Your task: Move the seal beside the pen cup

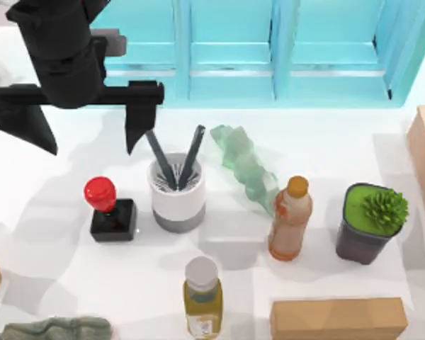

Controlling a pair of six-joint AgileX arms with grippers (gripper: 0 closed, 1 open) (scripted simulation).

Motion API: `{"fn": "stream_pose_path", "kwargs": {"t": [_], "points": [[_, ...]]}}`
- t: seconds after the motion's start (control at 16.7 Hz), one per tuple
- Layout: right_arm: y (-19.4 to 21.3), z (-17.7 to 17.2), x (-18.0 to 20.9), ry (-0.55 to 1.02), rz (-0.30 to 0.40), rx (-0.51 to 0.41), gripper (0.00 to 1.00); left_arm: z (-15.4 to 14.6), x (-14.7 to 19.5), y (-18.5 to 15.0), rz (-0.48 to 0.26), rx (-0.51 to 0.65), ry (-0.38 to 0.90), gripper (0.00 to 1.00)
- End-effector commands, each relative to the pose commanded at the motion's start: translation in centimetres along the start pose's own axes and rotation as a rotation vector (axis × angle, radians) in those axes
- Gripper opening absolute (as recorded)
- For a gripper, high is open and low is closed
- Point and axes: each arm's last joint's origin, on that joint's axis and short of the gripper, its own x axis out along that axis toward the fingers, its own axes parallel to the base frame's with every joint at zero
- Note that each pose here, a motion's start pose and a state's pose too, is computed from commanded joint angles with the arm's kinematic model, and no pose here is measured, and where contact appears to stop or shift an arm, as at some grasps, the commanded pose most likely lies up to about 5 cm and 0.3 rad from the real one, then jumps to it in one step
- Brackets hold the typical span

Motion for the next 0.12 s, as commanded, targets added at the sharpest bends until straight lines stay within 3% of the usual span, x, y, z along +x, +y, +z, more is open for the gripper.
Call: {"fn": "stream_pose_path", "kwargs": {"t": [0.12], "points": [[0.00, 0.00, 0.00, 0.000, 0.000, 0.000, 1.00, 0.00, 0.00, 0.00, 0.000, 0.000, 0.000, 1.00]]}}
